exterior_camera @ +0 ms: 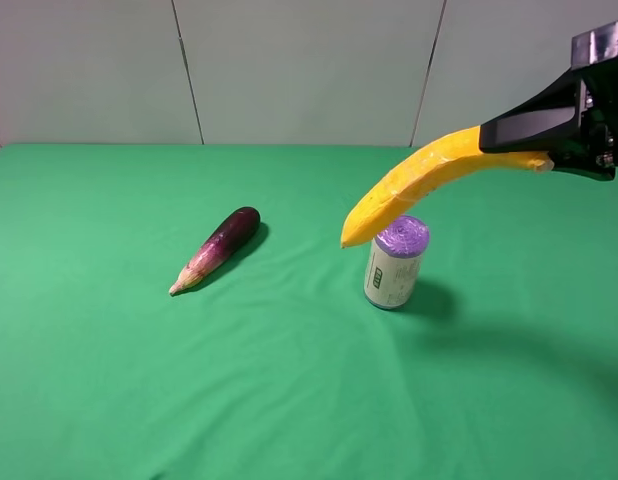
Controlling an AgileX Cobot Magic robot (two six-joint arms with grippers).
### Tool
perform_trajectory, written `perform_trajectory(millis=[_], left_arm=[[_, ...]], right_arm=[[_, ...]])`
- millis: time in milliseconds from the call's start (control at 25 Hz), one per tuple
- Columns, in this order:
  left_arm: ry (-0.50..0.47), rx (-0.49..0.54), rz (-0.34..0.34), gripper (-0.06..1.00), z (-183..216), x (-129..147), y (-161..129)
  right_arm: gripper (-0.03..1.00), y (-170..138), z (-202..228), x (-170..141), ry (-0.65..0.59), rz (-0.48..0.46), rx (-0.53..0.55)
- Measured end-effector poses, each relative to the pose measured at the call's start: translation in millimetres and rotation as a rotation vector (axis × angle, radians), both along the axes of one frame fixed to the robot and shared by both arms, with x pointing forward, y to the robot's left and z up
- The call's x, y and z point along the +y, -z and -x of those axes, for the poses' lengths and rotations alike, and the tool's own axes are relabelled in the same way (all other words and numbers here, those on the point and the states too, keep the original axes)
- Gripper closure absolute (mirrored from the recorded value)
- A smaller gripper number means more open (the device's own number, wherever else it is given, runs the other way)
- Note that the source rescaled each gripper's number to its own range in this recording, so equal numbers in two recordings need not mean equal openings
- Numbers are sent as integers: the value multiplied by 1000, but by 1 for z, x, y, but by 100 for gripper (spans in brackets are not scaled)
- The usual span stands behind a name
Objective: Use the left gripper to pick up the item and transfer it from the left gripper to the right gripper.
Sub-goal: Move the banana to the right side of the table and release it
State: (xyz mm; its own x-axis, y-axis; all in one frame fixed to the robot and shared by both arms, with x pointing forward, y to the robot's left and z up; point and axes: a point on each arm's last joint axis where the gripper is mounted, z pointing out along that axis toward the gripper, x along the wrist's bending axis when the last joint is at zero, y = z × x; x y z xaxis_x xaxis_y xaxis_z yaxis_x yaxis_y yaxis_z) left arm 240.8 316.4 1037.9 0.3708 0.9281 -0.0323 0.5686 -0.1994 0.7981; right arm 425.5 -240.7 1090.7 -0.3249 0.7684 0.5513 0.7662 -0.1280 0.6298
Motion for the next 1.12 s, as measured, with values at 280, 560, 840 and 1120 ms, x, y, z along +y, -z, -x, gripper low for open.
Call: perform_trajectory(millis=[280, 560, 840, 1120], left_arm=[[-275, 0, 0, -4, 5, 0, 0], [-527, 0, 0, -4, 9, -1, 0], [-694, -22, 6, -4, 14, -3, 0], [-722, -33, -3, -4, 16, -2, 0]], right_arm=[[97, 2, -1, -3, 26, 29, 1], [97, 0, -6, -6, 90, 23, -23], [97, -3, -13, -11, 187, 10, -66], [97, 6, -36, -13, 223, 7, -20]])
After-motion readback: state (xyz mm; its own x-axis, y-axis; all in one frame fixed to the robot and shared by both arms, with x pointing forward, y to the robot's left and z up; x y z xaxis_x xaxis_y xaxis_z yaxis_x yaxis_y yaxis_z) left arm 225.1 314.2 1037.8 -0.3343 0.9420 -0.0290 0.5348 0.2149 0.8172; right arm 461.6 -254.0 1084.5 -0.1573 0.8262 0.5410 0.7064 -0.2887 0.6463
